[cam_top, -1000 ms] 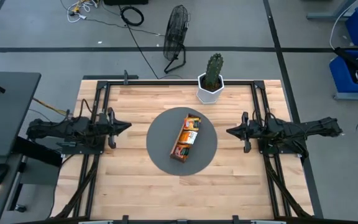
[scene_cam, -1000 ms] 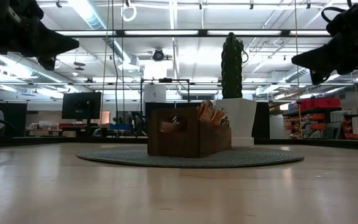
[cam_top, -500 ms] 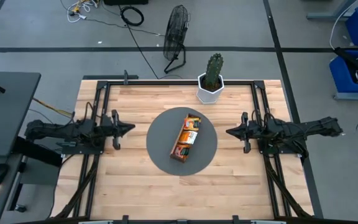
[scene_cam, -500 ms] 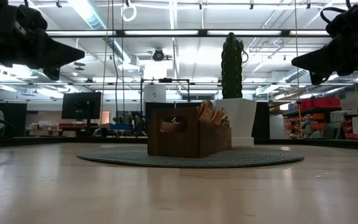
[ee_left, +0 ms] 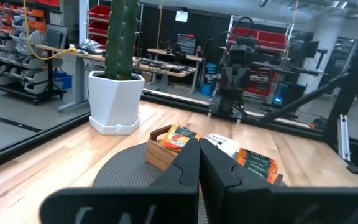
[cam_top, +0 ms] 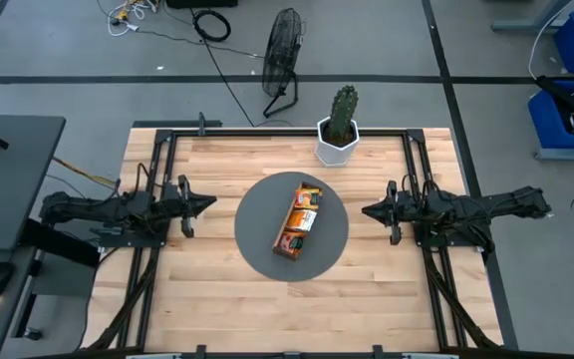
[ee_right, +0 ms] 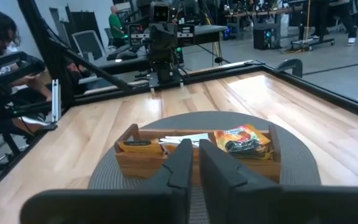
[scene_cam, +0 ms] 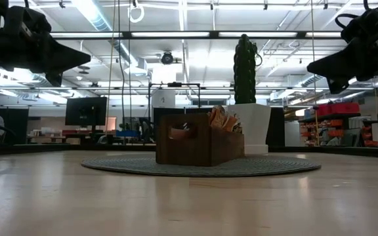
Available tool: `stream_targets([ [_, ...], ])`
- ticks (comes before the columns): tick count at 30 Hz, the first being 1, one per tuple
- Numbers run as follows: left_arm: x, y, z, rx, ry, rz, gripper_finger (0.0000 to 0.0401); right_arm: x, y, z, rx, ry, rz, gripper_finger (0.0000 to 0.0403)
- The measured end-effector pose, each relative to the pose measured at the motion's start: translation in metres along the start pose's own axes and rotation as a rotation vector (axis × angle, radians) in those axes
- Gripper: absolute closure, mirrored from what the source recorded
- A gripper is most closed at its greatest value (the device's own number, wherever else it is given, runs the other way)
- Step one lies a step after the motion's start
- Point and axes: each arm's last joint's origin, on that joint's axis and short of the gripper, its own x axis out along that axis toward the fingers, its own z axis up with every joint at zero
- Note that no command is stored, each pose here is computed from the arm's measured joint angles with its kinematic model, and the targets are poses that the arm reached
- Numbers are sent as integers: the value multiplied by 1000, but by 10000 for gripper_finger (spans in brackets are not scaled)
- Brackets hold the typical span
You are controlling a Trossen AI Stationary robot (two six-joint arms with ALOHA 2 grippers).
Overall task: Pick & Place Tea
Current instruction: Return to Home Position
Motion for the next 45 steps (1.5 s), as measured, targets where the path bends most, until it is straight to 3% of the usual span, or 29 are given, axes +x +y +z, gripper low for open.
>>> stream_targets([
  [45,0,-1,4,-16,-41,-4,398,0,0,0,1,0,-1,360],
])
